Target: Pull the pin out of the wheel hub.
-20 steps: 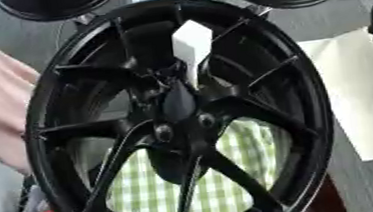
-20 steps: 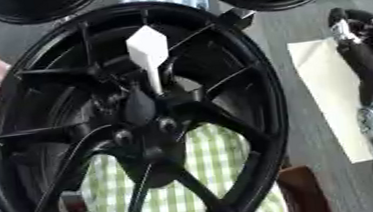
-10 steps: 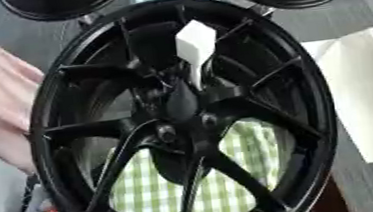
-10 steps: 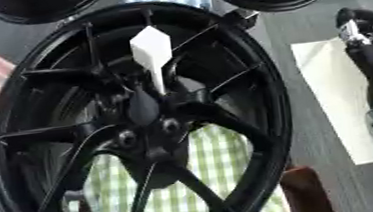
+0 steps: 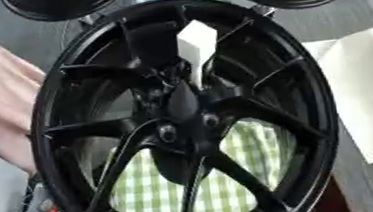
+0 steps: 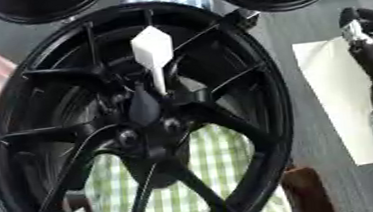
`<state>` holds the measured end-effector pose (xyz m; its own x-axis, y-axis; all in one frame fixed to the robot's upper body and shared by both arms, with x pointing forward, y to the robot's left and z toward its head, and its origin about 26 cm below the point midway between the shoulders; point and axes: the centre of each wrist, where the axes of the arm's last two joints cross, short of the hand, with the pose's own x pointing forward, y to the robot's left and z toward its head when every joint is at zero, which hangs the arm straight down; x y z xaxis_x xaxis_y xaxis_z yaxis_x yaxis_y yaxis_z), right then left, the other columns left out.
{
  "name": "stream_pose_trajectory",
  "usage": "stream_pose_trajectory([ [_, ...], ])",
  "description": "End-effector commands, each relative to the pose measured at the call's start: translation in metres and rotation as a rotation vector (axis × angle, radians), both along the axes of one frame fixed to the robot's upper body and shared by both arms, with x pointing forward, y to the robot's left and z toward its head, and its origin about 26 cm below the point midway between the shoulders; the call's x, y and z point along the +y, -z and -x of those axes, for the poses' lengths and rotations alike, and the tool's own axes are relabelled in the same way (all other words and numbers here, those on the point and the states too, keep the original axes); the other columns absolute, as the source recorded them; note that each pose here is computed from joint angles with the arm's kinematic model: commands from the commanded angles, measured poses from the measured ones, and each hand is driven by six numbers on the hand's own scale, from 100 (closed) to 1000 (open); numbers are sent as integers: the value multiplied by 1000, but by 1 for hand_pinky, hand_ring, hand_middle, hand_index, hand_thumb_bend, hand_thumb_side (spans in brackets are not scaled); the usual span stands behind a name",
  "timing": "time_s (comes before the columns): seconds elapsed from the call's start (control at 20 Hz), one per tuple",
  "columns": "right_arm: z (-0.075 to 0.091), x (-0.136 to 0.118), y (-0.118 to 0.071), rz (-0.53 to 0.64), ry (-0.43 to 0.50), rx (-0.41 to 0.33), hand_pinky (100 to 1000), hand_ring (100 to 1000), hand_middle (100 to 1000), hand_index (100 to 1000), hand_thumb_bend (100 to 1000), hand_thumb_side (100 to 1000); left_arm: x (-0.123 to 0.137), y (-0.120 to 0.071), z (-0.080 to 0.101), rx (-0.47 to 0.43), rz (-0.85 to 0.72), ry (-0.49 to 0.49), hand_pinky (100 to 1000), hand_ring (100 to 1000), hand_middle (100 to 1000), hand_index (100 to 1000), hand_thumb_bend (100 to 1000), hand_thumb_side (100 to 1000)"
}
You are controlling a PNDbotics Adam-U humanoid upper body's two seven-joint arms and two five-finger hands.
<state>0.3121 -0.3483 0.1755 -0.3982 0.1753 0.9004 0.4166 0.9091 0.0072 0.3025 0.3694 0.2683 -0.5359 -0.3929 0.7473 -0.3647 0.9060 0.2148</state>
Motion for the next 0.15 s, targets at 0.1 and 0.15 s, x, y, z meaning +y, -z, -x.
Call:
stream_pose_trajectory([
  [0.1, 1, 2, -14, 27, -20, -41, 855, 733, 604, 761, 320, 414, -27, 10, 6, -43, 139, 50, 750, 617, 579, 685, 163, 667],
  [0.15, 1, 2, -15, 29, -22, -44, 855, 733, 604, 761, 320, 411, -34, 14, 6, -42, 167, 51, 750, 617, 579, 685, 167, 669],
])
